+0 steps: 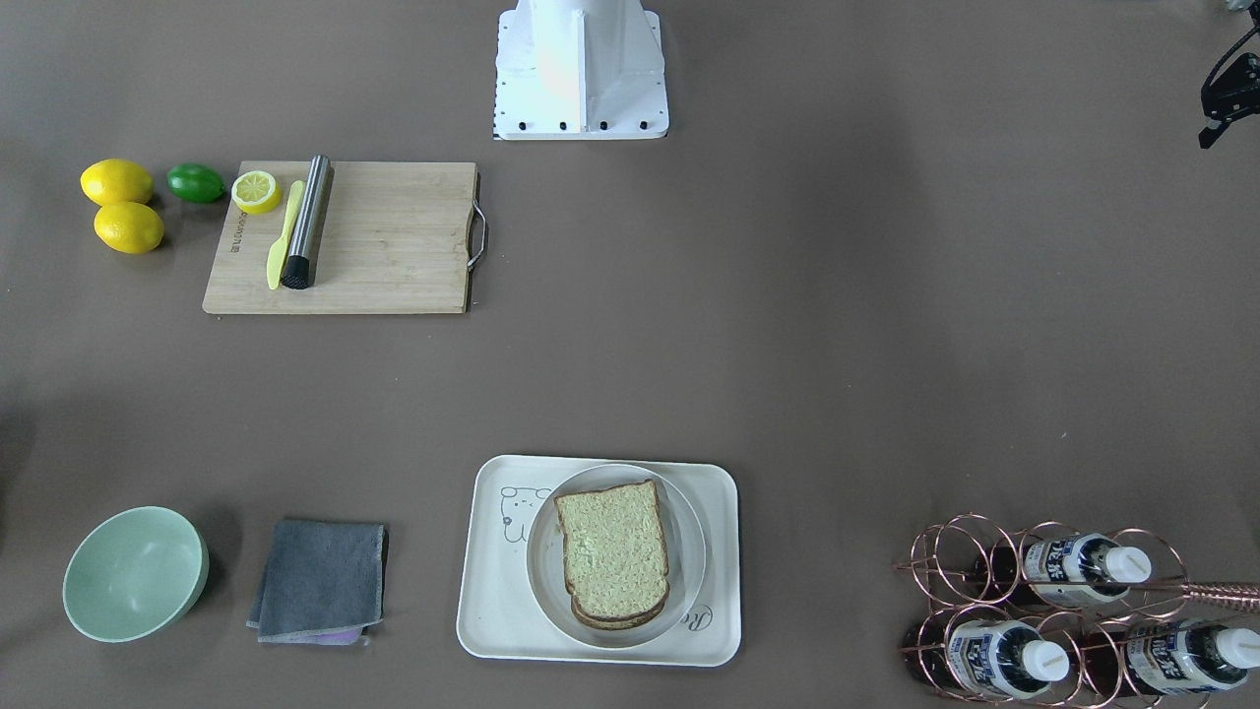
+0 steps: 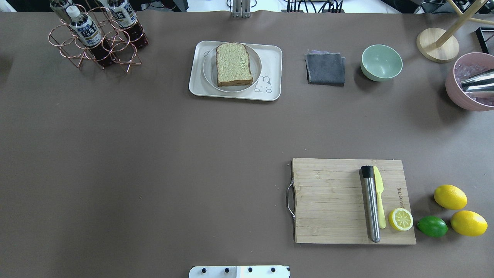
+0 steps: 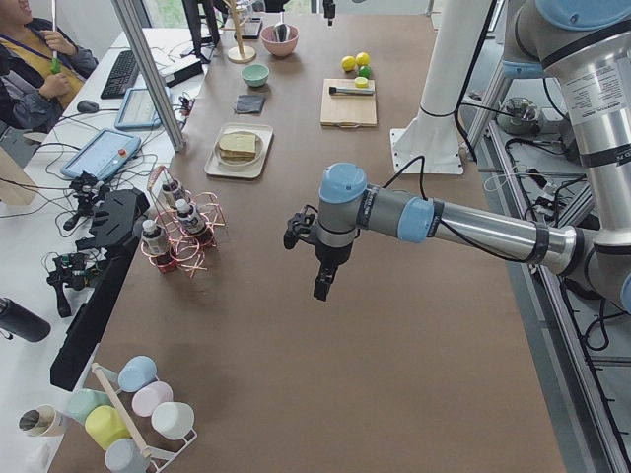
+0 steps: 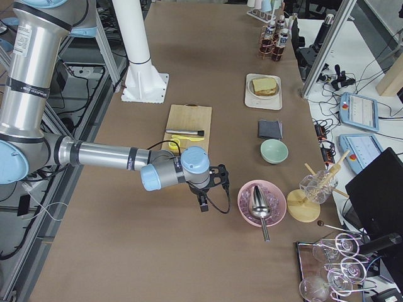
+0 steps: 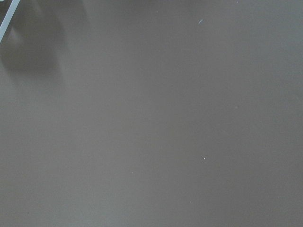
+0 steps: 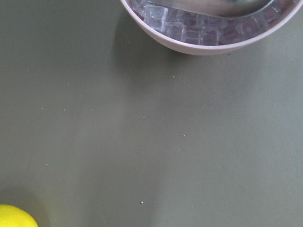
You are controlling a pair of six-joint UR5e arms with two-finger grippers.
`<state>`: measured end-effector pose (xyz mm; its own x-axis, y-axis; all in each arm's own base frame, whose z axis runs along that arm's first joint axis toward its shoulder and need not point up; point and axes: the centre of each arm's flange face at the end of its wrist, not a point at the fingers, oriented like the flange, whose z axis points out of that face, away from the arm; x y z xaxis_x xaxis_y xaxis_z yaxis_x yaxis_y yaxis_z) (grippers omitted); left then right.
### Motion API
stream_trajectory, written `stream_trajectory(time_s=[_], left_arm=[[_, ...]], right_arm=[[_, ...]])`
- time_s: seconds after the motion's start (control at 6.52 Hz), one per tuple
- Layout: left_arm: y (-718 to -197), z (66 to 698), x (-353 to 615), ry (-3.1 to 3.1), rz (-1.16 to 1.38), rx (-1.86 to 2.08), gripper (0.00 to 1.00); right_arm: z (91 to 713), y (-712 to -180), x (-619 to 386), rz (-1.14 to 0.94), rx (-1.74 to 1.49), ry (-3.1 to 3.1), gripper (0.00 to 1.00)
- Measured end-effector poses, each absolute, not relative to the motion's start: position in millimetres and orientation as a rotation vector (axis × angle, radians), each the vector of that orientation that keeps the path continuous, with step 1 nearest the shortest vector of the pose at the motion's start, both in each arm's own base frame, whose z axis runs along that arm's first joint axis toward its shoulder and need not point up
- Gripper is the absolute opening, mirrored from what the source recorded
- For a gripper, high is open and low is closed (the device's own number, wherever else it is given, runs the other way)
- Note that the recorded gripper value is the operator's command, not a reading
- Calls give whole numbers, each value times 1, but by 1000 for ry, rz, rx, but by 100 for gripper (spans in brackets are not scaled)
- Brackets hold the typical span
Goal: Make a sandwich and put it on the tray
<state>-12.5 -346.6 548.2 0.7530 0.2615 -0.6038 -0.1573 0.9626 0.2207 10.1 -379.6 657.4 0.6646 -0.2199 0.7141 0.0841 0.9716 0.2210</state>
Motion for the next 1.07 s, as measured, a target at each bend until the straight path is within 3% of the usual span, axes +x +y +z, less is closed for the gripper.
stream_trajectory(time_s=[0.46,1.07], left_arm=[[-331,586,-28,713,167,131,98],[-334,583,-30,718,171,166,98]], right_arm=[[662,-367,29,-141,187,-813,100],[672,-354,39,-147,189,-718,100]])
